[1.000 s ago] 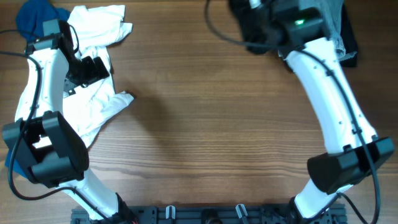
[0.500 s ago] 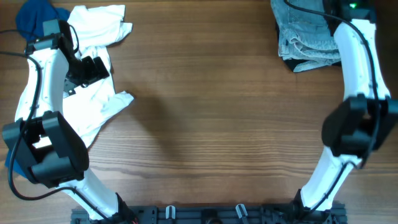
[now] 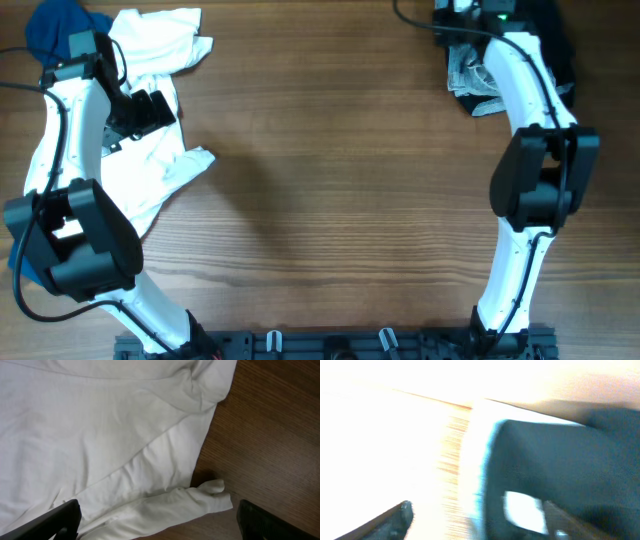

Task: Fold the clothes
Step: 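Place the folded black shirt on the jeans stack and release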

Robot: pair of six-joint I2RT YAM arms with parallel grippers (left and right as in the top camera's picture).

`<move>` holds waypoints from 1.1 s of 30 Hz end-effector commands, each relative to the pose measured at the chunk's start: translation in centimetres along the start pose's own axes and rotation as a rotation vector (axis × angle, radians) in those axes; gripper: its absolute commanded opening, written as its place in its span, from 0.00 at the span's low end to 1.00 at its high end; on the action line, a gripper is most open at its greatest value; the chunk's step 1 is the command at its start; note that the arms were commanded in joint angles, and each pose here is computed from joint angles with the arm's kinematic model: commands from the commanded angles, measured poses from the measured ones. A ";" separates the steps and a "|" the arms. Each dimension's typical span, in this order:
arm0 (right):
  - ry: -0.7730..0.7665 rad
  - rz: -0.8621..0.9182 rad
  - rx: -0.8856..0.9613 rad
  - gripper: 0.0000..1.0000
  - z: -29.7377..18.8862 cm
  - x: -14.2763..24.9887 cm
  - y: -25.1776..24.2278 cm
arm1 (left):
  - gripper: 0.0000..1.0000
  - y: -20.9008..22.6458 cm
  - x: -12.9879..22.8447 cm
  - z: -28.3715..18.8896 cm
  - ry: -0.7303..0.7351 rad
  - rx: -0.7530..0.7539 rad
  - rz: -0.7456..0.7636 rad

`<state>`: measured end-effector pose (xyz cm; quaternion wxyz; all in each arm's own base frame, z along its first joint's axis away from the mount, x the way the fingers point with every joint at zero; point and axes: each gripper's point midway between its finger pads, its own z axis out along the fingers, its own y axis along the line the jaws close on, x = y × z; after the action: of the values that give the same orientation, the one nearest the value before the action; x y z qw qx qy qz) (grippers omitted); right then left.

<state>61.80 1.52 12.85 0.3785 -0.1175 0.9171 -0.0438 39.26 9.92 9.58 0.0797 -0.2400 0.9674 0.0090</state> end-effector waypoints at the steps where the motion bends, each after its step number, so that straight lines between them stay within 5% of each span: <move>1: -0.136 0.108 -0.197 0.99 -3.7 -4.6 2.2 | 1.00 0.2 -0.6 -1.0 -0.034 -0.002 0.008; 7: -0.336 0.169 -0.031 1.00 -11.1 -10.2 -4.5 | 1.00 0.2 -0.7 -1.0 -0.037 -0.001 0.007; 12: -0.284 0.286 0.048 0.97 -8.7 -7.0 -10.5 | 1.00 0.2 -0.6 -1.0 -0.037 -0.001 0.007; 17: -0.136 0.329 0.013 0.39 -1.7 -1.3 -10.5 | 1.00 0.2 -0.6 -1.0 -0.037 -0.001 0.007; 18: -0.093 0.342 0.010 0.15 0.2 0.4 -10.2 | 1.00 0.2 -0.6 -1.0 -0.037 -0.001 0.007; 21: 0.046 0.415 -0.008 0.04 5.3 6.1 -8.8 | 1.00 0.2 -0.6 -1.0 -0.037 -0.001 0.007; 25: 0.124 0.442 -0.024 0.09 6.7 8.7 -7.9 | 1.00 0.2 -0.6 -1.0 -0.037 -0.001 0.007; 30: -0.020 0.344 -0.077 0.22 -2.1 1.0 -8.6 | 1.00 0.2 -0.6 -1.0 -0.037 -0.001 0.007; 32: -0.105 0.307 -0.077 0.46 -9.9 -3.3 -8.8 | 1.00 0.2 -0.6 -1.0 -0.037 -0.001 0.007; 33: -0.180 0.319 -0.085 1.00 -17.0 -5.9 -8.3 | 1.00 0.2 -0.6 -1.0 -0.037 -0.001 0.007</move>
<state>59.25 -7.17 12.16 0.3264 0.0459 0.9425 0.0549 39.35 9.95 9.59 0.0816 -0.2400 0.9673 0.0090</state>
